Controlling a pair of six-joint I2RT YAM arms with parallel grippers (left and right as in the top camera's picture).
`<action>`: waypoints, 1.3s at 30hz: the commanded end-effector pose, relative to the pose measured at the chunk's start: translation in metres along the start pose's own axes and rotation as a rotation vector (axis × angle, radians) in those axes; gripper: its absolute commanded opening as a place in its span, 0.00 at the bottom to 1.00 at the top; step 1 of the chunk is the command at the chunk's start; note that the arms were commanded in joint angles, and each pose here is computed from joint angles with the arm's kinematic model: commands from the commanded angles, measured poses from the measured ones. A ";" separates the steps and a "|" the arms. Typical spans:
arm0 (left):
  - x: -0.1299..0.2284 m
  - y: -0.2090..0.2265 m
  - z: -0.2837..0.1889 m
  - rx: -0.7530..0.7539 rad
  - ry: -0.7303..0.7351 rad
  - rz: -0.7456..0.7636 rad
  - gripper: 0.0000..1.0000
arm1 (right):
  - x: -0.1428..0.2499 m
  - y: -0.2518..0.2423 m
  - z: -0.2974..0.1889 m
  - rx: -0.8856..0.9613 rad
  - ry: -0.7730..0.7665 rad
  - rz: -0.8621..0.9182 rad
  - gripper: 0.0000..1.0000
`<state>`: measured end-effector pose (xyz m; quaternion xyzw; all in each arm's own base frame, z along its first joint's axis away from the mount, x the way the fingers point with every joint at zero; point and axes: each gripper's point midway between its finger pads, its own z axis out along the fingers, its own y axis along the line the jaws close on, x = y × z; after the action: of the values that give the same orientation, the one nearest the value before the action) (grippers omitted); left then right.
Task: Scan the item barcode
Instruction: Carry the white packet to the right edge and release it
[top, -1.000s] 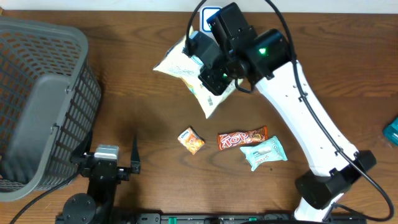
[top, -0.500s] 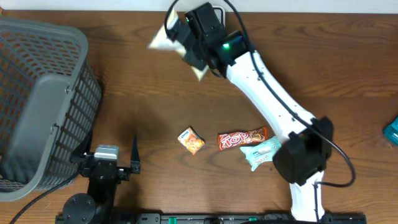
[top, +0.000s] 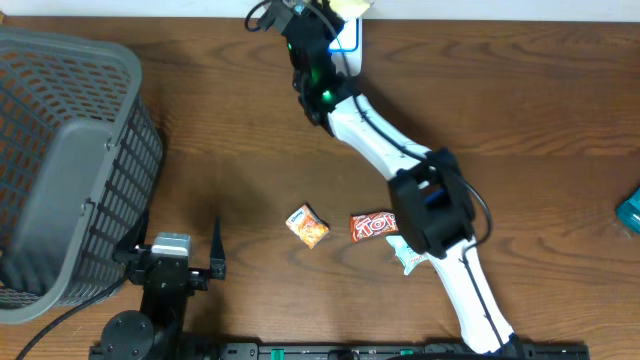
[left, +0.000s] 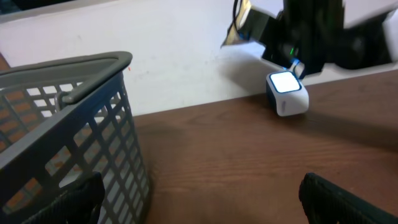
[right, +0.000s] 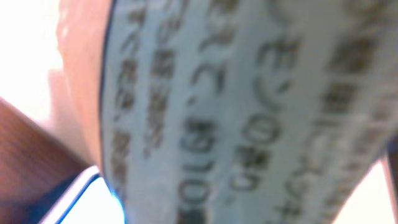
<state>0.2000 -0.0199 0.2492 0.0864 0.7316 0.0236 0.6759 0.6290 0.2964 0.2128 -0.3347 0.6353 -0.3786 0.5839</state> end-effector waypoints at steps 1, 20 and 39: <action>-0.002 -0.001 -0.001 0.004 -0.007 -0.005 1.00 | 0.024 0.025 0.008 0.021 0.062 -0.313 0.01; -0.002 -0.001 -0.001 0.004 -0.007 -0.005 1.00 | 0.050 0.074 0.001 -0.127 0.145 -0.163 0.01; -0.002 -0.001 -0.001 0.004 -0.007 -0.005 1.00 | 0.298 -0.197 -0.023 -0.011 0.840 0.178 0.01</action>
<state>0.2000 -0.0199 0.2493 0.0862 0.7315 0.0234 0.6760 0.5836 0.0026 0.2439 -0.2025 0.8220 -0.4356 0.3059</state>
